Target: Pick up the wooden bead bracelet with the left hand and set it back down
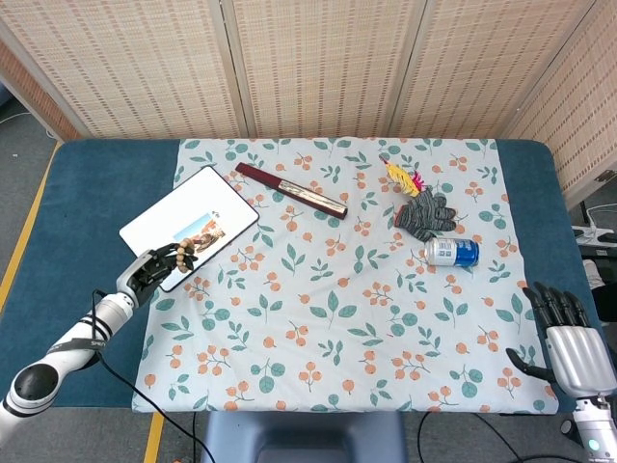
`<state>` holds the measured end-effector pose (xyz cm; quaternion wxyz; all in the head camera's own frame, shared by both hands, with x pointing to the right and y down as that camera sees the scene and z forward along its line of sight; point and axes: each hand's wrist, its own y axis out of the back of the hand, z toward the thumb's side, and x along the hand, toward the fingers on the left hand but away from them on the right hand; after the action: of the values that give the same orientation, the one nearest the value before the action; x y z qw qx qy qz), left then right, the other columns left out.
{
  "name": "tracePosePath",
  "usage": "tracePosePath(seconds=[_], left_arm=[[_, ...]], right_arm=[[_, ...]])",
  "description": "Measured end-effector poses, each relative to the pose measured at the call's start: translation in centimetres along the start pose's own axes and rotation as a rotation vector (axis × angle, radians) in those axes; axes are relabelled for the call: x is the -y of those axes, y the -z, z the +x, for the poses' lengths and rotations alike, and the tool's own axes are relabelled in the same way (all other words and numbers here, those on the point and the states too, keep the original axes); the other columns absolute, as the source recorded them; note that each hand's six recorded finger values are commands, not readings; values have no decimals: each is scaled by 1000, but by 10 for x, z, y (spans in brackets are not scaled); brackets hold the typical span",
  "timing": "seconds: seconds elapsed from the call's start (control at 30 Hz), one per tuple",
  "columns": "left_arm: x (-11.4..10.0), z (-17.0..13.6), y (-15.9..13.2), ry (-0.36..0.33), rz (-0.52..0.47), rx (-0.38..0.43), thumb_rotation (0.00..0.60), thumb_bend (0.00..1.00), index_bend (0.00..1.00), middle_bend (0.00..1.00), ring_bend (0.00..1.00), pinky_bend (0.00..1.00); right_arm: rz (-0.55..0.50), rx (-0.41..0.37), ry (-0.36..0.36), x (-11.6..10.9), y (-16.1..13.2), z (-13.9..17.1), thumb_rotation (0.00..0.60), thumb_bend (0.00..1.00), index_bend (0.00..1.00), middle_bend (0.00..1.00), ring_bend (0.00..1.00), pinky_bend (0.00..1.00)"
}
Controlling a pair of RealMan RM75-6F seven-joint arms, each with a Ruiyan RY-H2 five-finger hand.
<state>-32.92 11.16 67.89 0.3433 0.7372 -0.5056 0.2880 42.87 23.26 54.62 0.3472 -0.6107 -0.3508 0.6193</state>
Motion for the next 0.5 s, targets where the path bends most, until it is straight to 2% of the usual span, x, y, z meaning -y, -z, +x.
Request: tracePosePath(seconds=[0.17,0.23,0.3,0.4,0.47,0.5], left_arm=[[0,0,1,2,11,8,600,998,352,473,202,0],[-1,0,1,-2,-12,15,587,937,345,470,201,0],[-2,-1,1,-8,-34,20,508,770,346,471,201,0],[-4,-1,3,-16,-59,22,377,582,377,479,202,0],[-5,-1,4,-18,-61,20,276,517,409,496,205,0],[-5,-1,4,-21,-63,20,244,501,420,504,207,0]], right_arm=[[4,2,-6,1,0,0,432,189,0,0,0,0],[3,2,-8,2,0,0,432,189,0,0,0,0],[4,1,-8,2,0,0,431,189,0,0,0,0],[4,0,-8,2,-1,0,432,188,0,0,0,0],[5,-1,-9,2,-1,0,432,189,0,0,0,0],[5,-1,-10,2,-1,0,432,189,0,0,0,0]])
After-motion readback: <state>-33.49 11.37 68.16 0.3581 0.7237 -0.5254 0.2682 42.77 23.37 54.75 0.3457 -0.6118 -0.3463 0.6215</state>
